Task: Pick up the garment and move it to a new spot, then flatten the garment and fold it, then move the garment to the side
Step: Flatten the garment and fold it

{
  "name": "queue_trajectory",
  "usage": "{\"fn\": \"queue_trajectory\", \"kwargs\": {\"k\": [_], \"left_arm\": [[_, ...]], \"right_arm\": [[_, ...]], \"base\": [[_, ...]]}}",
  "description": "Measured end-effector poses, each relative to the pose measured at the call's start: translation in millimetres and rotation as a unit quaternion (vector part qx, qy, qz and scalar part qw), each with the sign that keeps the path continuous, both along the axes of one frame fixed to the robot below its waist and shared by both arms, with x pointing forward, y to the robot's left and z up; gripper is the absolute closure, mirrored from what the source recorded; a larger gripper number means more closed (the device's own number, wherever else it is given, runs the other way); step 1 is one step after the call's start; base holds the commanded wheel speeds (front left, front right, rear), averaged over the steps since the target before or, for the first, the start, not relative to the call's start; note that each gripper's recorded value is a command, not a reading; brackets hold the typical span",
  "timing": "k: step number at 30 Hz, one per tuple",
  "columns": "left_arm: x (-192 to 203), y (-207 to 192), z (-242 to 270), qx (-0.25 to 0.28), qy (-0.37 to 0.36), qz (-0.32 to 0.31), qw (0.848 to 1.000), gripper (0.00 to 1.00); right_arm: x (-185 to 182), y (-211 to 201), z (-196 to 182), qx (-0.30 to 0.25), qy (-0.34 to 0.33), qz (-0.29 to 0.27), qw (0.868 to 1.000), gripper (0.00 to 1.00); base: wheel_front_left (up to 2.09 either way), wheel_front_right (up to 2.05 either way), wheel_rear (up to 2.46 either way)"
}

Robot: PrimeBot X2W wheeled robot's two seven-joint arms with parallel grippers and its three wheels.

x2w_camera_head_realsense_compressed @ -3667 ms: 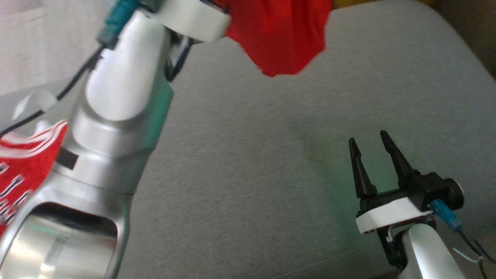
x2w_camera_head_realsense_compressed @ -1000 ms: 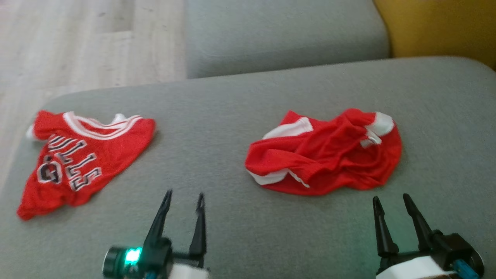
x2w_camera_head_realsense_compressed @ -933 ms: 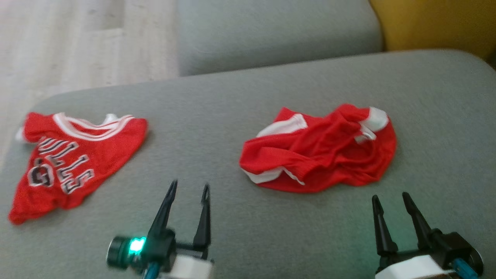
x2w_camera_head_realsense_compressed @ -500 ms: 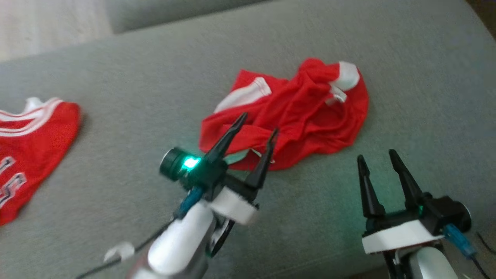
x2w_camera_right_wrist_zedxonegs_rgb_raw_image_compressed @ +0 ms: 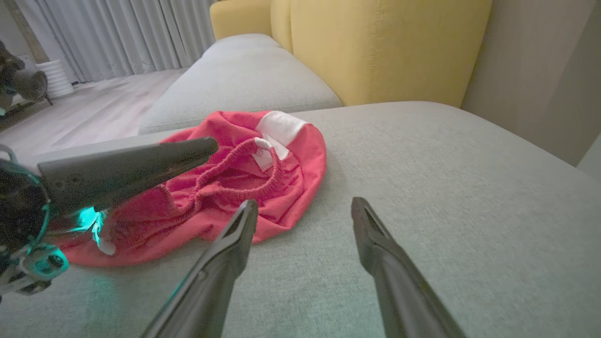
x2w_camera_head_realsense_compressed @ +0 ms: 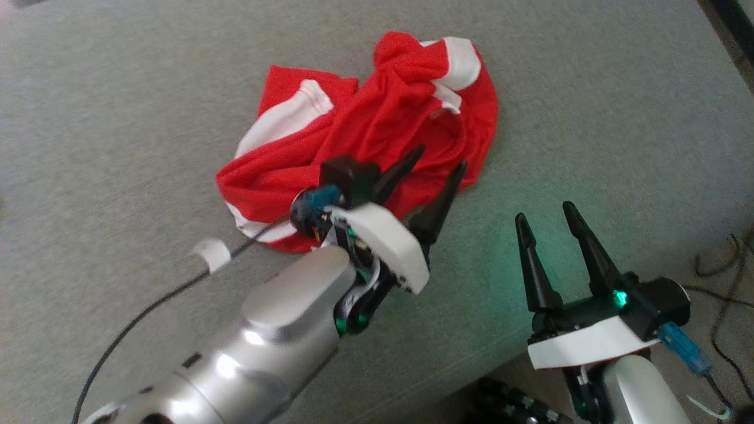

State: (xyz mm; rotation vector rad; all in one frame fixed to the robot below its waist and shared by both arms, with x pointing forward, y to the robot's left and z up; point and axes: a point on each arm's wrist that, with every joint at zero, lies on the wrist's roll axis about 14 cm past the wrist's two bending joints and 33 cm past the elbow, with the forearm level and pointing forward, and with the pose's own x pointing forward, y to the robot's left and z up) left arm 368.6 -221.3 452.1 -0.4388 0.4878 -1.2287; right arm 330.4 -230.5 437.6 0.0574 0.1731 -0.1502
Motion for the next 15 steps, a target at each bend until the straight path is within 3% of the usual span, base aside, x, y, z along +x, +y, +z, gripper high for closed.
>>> {"fn": "queue_trajectory", "kwargs": {"k": [6,15], "left_arm": [[1.2,-21.5,-3.8,-0.019,0.157,-0.01,0.987,0.0],[24.5,-41.0,0.6,-0.008,0.195,0.017,0.981,0.0]], "right_arm": [[-7.9,-5.9,-8.7,-0.003,0.022,-0.015,1.0,0.0],[-16.0,-8.3,-10.8,-0.008,0.032,-0.024,0.999,0.0]], "base": [[0.0,0.0,0.0],[0.0,0.0,0.0]]}}
